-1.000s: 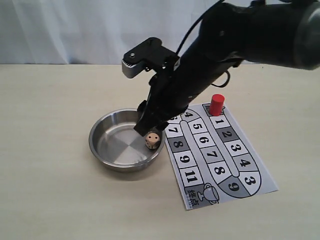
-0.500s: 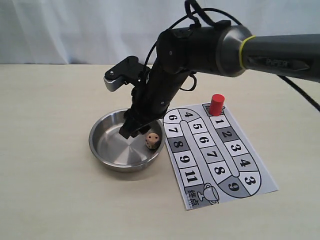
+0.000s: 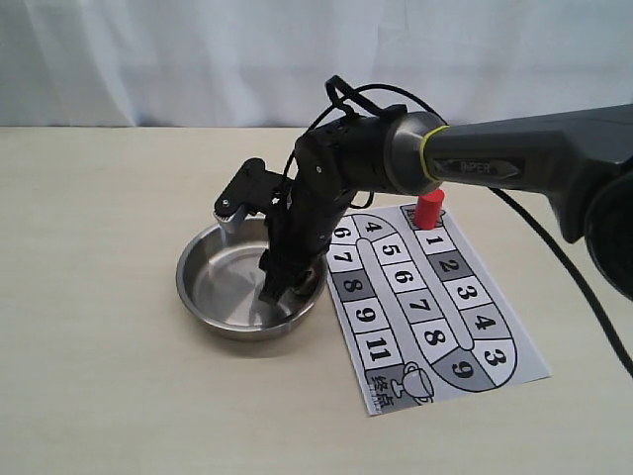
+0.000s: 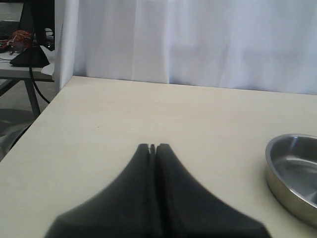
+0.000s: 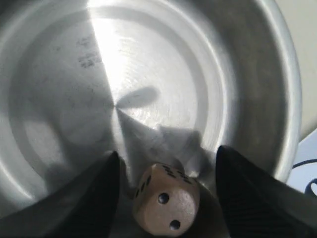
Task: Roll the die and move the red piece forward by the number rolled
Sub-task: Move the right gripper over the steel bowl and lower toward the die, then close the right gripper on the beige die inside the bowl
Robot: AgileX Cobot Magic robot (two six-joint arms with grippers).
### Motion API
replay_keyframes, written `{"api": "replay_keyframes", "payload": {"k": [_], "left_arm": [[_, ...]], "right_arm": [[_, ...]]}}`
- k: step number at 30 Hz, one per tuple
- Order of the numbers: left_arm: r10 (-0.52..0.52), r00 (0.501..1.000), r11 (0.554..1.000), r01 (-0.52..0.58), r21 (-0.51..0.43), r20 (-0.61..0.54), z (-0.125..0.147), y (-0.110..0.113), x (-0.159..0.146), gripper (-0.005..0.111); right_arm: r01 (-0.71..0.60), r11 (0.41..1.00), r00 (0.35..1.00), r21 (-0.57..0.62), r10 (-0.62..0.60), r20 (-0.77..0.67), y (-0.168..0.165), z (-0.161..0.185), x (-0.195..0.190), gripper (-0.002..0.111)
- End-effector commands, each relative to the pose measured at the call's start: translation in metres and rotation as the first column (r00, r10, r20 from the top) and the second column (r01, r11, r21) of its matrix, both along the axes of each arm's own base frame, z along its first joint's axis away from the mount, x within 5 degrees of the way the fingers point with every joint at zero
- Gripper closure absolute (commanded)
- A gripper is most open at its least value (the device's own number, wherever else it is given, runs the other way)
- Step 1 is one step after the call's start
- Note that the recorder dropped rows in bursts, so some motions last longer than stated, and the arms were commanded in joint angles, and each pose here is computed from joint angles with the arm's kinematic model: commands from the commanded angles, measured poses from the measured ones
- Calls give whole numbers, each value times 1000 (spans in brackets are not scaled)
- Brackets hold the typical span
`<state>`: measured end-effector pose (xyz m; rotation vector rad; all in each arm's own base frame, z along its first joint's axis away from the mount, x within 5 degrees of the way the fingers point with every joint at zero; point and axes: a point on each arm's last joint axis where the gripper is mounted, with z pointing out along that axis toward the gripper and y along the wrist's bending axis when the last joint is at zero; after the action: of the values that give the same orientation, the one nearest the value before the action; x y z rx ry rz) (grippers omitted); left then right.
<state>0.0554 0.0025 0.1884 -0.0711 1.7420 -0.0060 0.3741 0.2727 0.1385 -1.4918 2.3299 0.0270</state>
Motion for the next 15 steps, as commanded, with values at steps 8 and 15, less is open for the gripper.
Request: {"api": "replay_keyframes", "payload": {"k": [8,15], "left_arm": [[0,1000,1000,0,-5,18,3,0,0,107],[0,1000,1000,0,-7,18,3,0,0,107]], "right_arm": [[-12,999,1000,-30,11,-18,-1,-5,0,47],[-33,995,999,-92,29,-39,-6,-7,-2,47]]}}
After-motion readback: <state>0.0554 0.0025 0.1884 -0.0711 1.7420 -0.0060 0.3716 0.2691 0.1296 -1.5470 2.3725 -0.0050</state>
